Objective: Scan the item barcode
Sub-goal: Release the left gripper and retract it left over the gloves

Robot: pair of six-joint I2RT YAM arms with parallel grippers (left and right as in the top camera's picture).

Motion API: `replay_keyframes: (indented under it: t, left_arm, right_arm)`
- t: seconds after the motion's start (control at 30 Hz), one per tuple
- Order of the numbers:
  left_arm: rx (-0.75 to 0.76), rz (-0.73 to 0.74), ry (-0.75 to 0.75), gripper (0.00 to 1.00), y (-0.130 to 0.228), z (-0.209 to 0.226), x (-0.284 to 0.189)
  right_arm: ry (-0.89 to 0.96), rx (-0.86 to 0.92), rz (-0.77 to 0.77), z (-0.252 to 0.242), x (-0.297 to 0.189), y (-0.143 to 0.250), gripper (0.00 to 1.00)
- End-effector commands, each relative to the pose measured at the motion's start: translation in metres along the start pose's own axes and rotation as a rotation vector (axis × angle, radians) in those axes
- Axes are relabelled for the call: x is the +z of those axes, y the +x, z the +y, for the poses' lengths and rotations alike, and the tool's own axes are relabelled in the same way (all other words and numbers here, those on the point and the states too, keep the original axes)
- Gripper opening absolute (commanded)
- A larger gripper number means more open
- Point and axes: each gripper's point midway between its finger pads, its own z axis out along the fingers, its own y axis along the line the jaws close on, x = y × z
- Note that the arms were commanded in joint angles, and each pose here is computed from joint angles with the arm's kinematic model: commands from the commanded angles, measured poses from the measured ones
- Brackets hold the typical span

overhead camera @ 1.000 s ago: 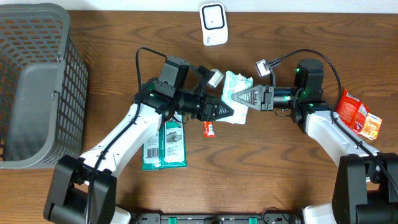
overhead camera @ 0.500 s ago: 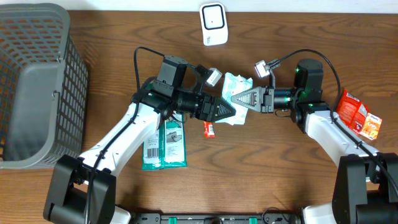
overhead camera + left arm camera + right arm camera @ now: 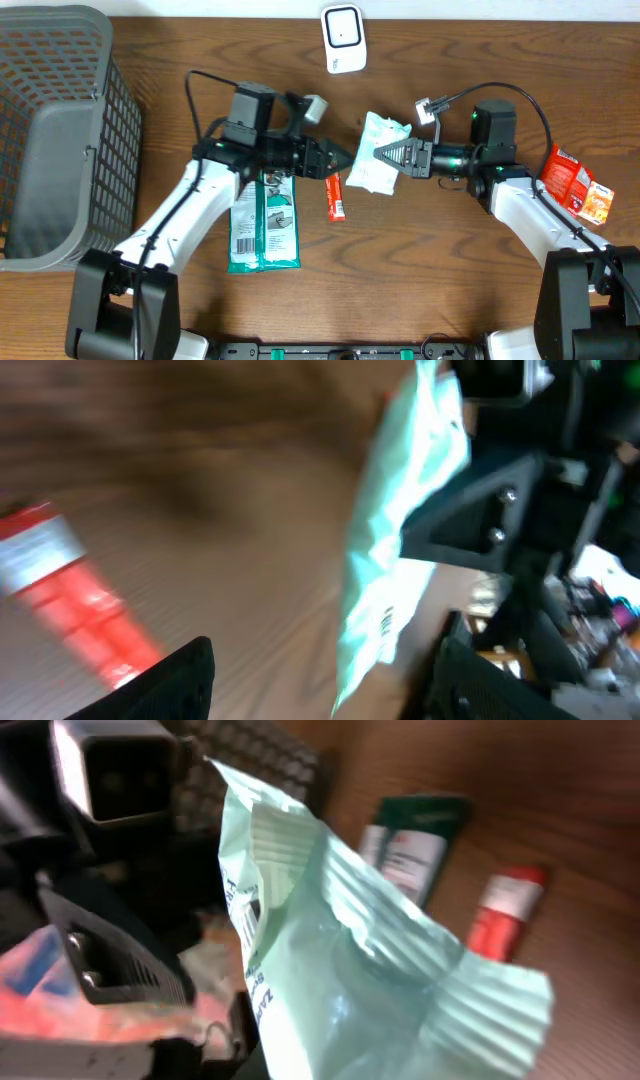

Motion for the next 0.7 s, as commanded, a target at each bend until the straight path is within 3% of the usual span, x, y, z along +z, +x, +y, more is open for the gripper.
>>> replay_keyframes:
  t: [0.0, 0.2, 0.4, 0.57, 0.67]
  left_arm:
    - [-0.059, -0.016, -0.243, 0.72, 0.003, 0.046, -0.01]
    - [-0.119, -0.114, -0.633, 0.72, 0.003, 0.08, -0.063]
    - [-0.121, -0.279, -0.925, 0.72, -0.001, 0.075, -0.143]
    - [-0.169, -0.341, -1.096, 0.78, 0.003, 0.092, -0.189]
    - [-0.219, -0.334, -1.131, 0.78, 0.009, 0.105, -0.201]
  right_arm:
    - [0.246, -0.005, -0.024, -0.04, -0.007, 0.003, 0.01]
    - [0.403, 0.018, 0.025, -0.054, -0.008, 0.009, 0.01]
    - [0.849, -0.064, 0.105, -0.056, -0.037, -0.011, 0.01]
    - [0.949, -0.264, 0.123, -0.015, -0.033, -0.039, 0.01]
    - [0.912, -0.302, 0.124, 0.0, -0.021, -0.041, 0.01]
